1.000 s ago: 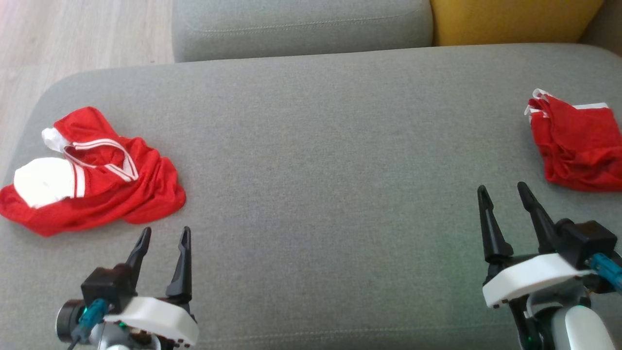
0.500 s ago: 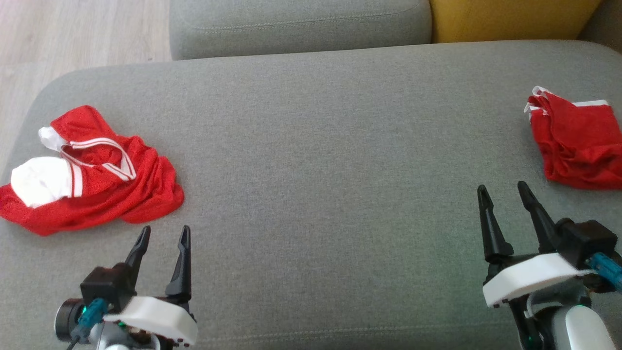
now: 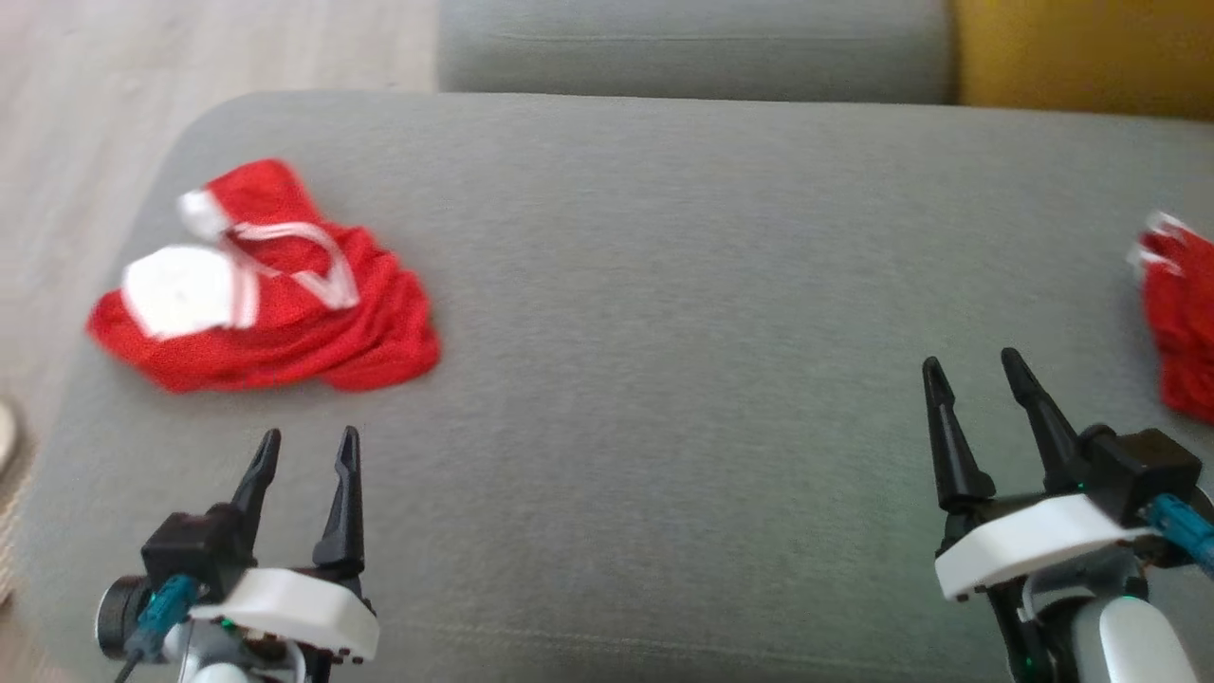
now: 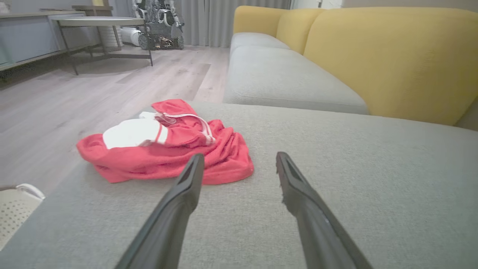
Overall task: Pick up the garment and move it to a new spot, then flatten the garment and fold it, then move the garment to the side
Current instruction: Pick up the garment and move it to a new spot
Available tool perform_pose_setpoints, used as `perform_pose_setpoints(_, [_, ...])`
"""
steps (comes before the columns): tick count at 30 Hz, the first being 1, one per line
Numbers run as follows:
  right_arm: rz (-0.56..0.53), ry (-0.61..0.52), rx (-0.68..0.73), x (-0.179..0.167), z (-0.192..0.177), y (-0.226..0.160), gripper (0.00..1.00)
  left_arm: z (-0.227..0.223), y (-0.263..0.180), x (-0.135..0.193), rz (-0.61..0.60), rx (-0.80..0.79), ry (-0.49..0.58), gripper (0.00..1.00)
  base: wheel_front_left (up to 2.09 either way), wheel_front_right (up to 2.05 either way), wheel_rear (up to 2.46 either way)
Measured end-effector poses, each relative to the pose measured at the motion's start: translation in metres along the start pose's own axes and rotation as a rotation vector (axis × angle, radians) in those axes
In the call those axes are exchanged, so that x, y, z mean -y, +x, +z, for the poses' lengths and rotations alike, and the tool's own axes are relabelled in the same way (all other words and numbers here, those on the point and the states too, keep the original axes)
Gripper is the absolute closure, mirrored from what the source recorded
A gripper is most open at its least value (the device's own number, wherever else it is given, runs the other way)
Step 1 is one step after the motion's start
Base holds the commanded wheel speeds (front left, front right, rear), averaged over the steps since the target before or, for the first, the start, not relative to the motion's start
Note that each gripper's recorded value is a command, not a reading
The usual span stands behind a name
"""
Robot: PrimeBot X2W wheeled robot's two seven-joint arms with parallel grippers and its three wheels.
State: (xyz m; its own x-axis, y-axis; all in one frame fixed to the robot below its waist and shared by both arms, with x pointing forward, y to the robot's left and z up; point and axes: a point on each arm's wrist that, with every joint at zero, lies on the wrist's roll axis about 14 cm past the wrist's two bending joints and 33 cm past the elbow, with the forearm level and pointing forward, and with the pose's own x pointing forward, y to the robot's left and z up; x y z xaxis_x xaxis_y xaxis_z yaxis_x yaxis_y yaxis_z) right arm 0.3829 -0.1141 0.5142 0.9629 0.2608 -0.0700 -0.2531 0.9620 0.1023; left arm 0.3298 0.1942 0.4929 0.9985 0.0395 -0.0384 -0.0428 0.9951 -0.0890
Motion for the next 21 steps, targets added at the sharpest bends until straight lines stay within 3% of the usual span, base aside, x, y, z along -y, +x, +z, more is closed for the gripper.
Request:
perform_pose_setpoints(10, [0.189,0.017,-0.014,-0.060,-0.003,0.025,0.00,0.008,-0.037,-0.055,0.196,0.034,-0.013,0.00,0.00,0.00,0.00])
perform_pose_setpoints(21, [0.283,0.012,-0.020,-0.092,-0.004,0.032,0.00,0.011,-0.057,-0.075,0.275,0.053,-0.019,0.00,0.00,0.00,0.00])
